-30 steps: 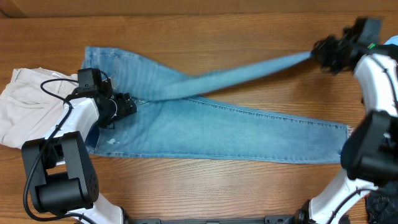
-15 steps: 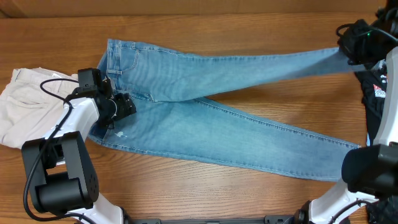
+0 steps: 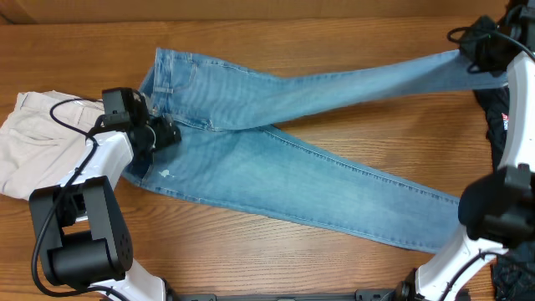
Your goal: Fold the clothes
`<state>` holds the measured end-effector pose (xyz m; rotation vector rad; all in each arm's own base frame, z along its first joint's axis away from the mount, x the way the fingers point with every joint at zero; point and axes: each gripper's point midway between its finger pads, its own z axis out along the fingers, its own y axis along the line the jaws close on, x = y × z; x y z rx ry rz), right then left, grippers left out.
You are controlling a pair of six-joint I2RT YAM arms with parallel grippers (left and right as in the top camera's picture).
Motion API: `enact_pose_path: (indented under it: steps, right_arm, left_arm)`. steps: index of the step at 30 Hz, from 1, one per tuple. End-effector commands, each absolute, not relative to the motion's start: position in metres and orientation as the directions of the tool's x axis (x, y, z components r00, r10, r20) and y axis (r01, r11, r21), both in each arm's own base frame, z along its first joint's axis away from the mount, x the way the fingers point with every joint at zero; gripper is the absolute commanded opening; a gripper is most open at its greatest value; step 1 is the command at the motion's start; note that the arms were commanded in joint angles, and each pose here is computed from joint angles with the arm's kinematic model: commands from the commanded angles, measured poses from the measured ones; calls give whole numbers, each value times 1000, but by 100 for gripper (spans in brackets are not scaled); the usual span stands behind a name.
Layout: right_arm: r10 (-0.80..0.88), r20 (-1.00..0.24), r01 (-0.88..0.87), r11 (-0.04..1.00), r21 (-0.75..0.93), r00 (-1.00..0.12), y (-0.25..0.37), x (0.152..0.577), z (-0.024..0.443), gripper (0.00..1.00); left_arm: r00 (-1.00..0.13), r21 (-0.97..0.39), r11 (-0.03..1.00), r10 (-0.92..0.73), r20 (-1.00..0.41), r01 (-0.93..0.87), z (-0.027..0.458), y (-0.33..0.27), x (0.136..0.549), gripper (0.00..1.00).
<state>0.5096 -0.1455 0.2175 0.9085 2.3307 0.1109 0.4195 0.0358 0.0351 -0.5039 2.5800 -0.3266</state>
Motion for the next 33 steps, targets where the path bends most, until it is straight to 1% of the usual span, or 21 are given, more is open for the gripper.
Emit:
enact_pose_path:
  steps: [1,4,8,13,16,20,25,30,33]
  right_arm:
    - [623,-531,598,763,248,-575,-158,510,207,42]
    - [632,-483,612,758,225,-606,-154,495,202,42]
    - [662,-355,654,739,161,-660,-150,459,184,42]
    - [676,-222,673,733,102,-702,-139,425,172,42]
    - [662,-163,660,747,75,-731,-131,411,168,42]
    - [656,-115,655,754,53,-746,-127,398,166,41]
    - [657,-81,655,754,53,-750,-121,388,170,41]
    - [655,-99,650,756,78,-749,-115,381,189,41]
    - [654,-127,648,756,91,-746,-113,374,205,41]
  left_arm:
    - [-770,-392,876,-449,-453,-280,48,28,441,80]
    - [-750,-436,862,-463,-472,-258,63,24,454,80]
    - [-748,-467,869,-417,-517,-162,84,11,468,79]
    - [-706,-390,921,-288,-647,-18,109,-2,491,78]
    - [-679,-338,941,-258,-688,-15,111,-5,499,76]
    - [-692,-316,948,-209,-691,29,98,-21,504,70]
    - [-748,-321,947,-195,-634,25,58,-31,503,65]
    - [-789,-315,949,-198,-582,-5,23,-29,506,61]
    - [-806,-247,967,-197,-558,-64,6,-12,505,58]
